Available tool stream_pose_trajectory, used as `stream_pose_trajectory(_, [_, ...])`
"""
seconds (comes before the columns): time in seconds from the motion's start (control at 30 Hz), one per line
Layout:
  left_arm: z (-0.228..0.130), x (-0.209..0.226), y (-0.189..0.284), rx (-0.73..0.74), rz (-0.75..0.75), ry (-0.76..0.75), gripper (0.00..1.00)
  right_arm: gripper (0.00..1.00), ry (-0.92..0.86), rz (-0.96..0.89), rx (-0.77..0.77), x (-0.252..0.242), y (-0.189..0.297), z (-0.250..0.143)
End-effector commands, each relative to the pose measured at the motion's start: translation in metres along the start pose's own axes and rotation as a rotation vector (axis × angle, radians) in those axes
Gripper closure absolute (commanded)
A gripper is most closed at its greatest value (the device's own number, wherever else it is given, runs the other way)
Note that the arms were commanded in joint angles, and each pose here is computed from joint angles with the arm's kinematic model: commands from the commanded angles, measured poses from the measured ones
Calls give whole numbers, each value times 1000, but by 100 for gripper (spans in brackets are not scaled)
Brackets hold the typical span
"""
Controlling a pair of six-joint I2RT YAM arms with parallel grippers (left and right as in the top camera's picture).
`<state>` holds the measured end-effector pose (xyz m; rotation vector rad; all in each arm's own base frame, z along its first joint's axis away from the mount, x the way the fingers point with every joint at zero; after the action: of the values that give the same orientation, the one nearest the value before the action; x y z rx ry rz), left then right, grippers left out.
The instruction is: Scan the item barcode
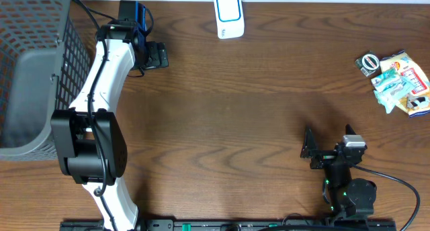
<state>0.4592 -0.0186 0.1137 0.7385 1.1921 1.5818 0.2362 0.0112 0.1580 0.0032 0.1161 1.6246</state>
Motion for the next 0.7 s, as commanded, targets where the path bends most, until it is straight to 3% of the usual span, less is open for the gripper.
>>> stream_pose_trajectory(0.0, [-1,4,-2,6,13,4,2,1,12,-27,-1,-5,0,-1])
stream_pose_trajectory(0.67, [-1,4,-2,6,13,4,2,1,115,6,0,2,0,-1])
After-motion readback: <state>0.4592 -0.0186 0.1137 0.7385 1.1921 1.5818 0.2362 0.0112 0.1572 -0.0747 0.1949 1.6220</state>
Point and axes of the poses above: each gripper's point midway between its finger pads, its own y axis back along the fingers, its own x axis along the line the jaws close on, z = x × y, the point moved 1 cm from there along y, back along the fingers, and after that the axes turned 9 degrees about y, right-handed, at the moved point
